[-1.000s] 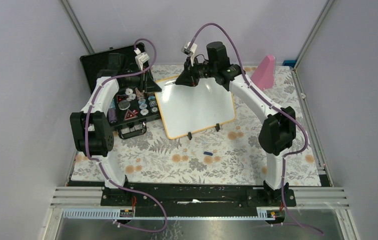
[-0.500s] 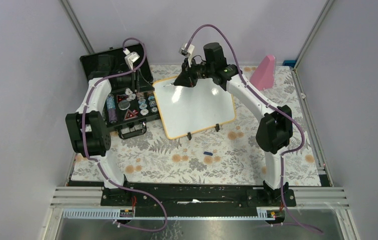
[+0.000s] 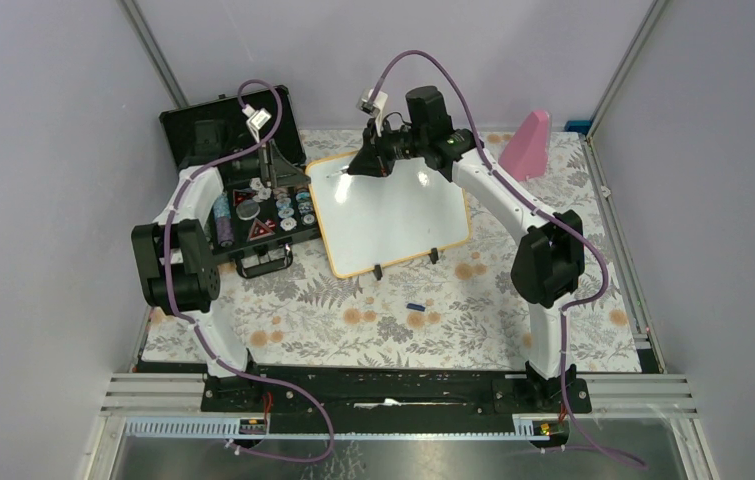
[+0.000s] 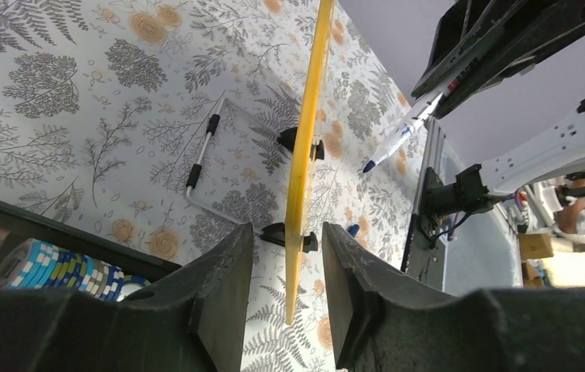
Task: Write a sentence on the whiteboard
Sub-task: Move the whiteboard to the center of the board, then write a sentence on the whiteboard.
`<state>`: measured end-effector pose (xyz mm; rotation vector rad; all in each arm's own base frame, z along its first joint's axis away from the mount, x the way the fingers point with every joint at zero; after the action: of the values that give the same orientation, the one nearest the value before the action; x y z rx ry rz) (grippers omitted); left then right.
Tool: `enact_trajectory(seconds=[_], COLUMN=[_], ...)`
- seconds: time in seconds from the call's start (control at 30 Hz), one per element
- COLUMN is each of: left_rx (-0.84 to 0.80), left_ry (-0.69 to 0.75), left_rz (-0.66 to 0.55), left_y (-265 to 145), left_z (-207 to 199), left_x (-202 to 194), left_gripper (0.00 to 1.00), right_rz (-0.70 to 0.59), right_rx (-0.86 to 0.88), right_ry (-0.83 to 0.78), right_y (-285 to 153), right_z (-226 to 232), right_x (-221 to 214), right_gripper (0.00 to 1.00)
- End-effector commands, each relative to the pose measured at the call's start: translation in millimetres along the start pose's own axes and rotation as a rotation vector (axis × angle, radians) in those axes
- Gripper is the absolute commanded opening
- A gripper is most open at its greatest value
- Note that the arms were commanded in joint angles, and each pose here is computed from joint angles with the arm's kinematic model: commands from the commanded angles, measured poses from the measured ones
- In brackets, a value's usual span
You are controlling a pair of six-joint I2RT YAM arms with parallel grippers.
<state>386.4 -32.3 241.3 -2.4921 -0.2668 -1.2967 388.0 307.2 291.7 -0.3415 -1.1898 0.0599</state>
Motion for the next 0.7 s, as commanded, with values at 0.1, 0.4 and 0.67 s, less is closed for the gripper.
enact_trajectory(seconds=[0.1,0.4,0.67], left_rx=[-0.082,-0.081,-0.091], left_ry=[0.066,0.055,0.049], left_rz=[-0.062,-0.06,-0.061], left_y=[4.8,9.5,12.1], left_z=[-12.4,-6.9,-5.0], left_x=[21.3,18.0,18.6], left_gripper=[0.39,0.31,0.15], right_rz=[-0.027,0.001,0.008], right_rx=[0.033,0.049,0.07], right_ry=[-0.057,-0.063,-0.055], right_y=[0.7,10.7,18.3], right_z=[8.5,7.0,6.0], right_x=[15.5,14.5,14.5], right_gripper=[0.0,0.0,0.0])
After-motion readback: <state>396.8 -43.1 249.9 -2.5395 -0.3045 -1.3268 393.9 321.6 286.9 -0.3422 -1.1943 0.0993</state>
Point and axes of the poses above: each gripper's point midway between its finger pads, its own y axis out along the fingers, its own z axis along the line the jaws close on, x = y × z, the point moved 9 cm from there along -y, back along the fingers, and after that the axes turned 8 degrees about y, right-handed, at the moved point
